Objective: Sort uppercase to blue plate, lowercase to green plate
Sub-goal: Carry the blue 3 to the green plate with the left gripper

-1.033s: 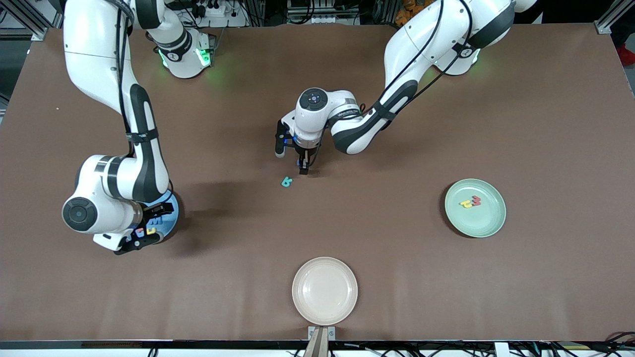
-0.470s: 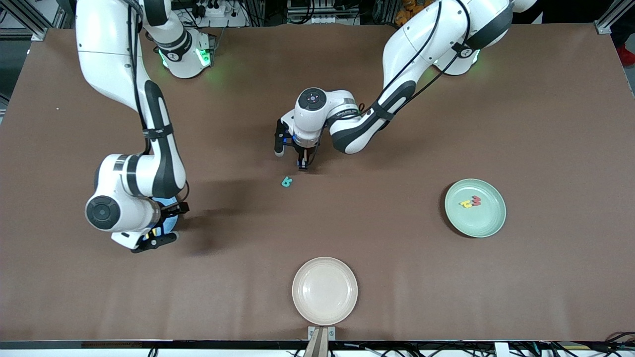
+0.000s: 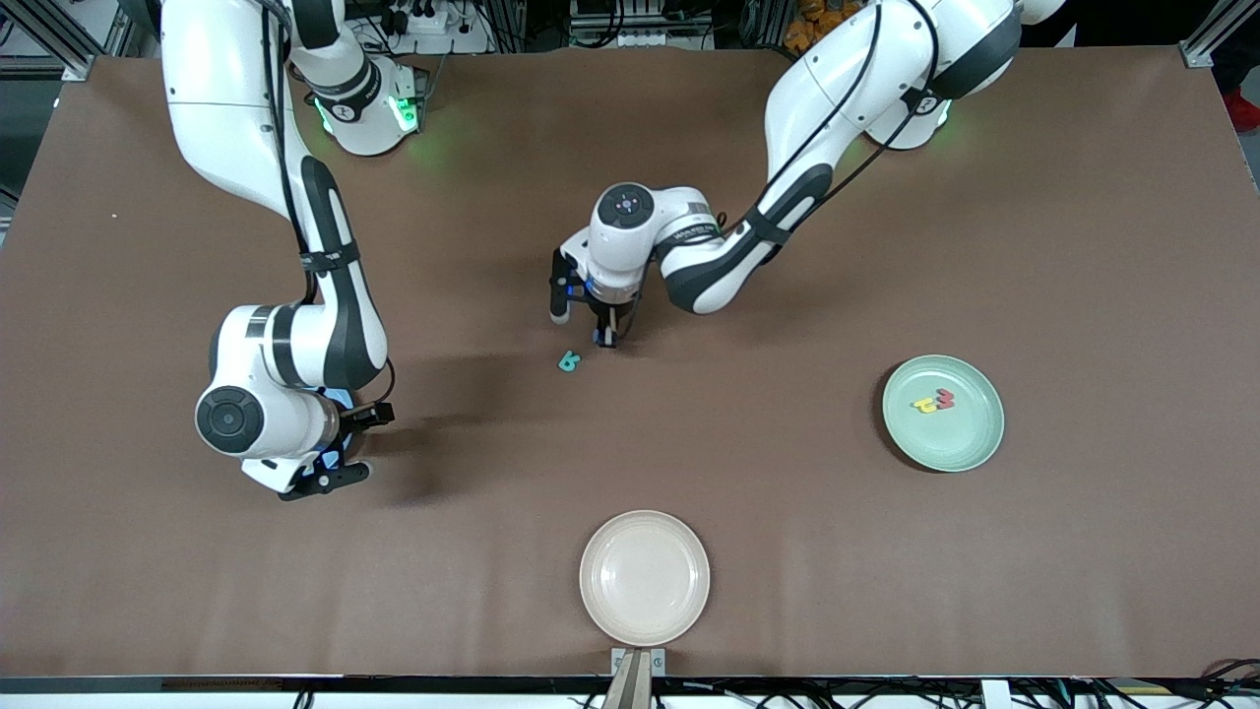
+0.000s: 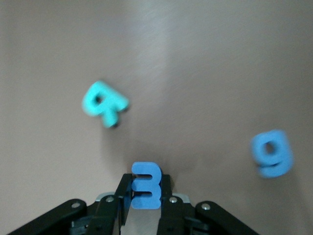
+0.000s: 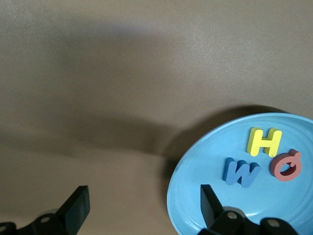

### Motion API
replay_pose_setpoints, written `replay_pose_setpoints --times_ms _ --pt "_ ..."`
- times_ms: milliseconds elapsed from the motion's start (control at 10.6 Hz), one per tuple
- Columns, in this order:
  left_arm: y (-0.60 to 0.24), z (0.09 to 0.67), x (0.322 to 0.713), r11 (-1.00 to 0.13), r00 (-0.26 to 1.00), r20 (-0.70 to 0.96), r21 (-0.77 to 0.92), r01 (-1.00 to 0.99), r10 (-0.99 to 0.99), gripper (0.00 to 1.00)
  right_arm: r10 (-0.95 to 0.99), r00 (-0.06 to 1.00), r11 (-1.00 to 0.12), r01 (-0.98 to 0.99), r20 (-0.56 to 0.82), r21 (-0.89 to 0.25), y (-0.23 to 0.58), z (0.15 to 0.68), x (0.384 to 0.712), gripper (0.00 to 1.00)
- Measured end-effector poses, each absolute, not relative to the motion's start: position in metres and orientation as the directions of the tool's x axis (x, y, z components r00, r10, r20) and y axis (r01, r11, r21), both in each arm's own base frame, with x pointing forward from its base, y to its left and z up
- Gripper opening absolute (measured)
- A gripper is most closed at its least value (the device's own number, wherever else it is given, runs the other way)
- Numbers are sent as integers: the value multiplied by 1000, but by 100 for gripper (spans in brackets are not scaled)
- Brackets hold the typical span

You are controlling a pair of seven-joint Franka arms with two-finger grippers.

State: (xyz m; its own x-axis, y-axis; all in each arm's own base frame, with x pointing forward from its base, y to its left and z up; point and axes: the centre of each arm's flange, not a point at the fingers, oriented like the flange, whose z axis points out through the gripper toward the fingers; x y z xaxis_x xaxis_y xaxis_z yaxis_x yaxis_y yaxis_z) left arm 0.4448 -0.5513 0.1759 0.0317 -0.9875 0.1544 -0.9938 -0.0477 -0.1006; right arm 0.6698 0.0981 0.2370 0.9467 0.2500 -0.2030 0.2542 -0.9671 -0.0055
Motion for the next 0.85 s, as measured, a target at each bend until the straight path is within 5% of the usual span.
replay_pose_setpoints --times_ms 845 --pt "-309 321 618 -553 554 -39 -29 -833 -832 27 82 981 -997 80 -178 -19 218 238 645 100"
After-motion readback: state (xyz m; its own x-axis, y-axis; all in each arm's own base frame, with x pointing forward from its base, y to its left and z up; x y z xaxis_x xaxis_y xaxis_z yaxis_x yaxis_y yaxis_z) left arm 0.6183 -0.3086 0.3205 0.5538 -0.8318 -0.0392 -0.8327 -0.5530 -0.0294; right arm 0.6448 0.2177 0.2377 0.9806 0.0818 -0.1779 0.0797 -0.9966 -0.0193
